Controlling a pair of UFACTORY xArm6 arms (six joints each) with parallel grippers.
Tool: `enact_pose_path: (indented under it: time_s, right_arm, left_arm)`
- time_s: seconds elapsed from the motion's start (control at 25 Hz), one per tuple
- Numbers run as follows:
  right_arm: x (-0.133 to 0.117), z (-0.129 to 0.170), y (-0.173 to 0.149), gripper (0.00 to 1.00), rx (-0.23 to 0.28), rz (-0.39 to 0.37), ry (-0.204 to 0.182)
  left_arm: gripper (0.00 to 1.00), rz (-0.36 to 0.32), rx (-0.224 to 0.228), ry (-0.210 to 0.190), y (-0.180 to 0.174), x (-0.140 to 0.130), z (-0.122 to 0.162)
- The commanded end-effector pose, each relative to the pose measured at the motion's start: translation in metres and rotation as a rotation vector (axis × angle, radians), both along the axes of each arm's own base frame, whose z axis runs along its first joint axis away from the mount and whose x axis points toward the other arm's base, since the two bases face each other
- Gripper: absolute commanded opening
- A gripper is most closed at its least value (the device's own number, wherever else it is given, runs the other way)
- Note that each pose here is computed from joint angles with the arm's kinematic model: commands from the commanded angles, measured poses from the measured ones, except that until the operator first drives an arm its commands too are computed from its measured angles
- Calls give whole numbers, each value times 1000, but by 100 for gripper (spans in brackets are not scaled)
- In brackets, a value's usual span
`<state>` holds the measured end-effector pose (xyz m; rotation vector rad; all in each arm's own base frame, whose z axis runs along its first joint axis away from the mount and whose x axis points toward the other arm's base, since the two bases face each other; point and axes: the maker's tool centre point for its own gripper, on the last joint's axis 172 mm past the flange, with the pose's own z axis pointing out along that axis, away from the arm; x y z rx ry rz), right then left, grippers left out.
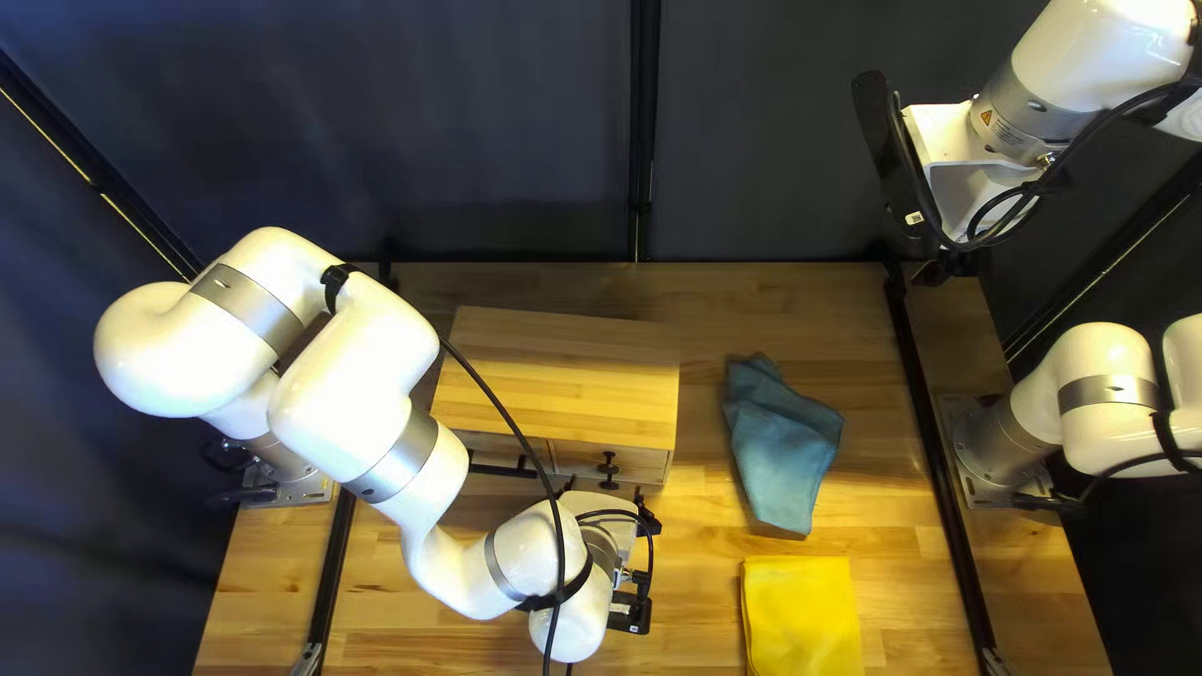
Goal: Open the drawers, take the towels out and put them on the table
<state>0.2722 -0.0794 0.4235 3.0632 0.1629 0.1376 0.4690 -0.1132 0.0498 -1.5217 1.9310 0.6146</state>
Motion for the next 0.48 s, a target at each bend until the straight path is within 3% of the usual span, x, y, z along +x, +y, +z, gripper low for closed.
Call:
enact_pose_path:
  time_s: [0.04,0.48]
  right_arm:
    - [0,0,0,100,0,0,0]
    - [0,0,0,100,0,0,0]
  left_arm:
    - [100,0,5,-8,4,-2,-1]
    - [100,-3,8,-13,6,-4,0]
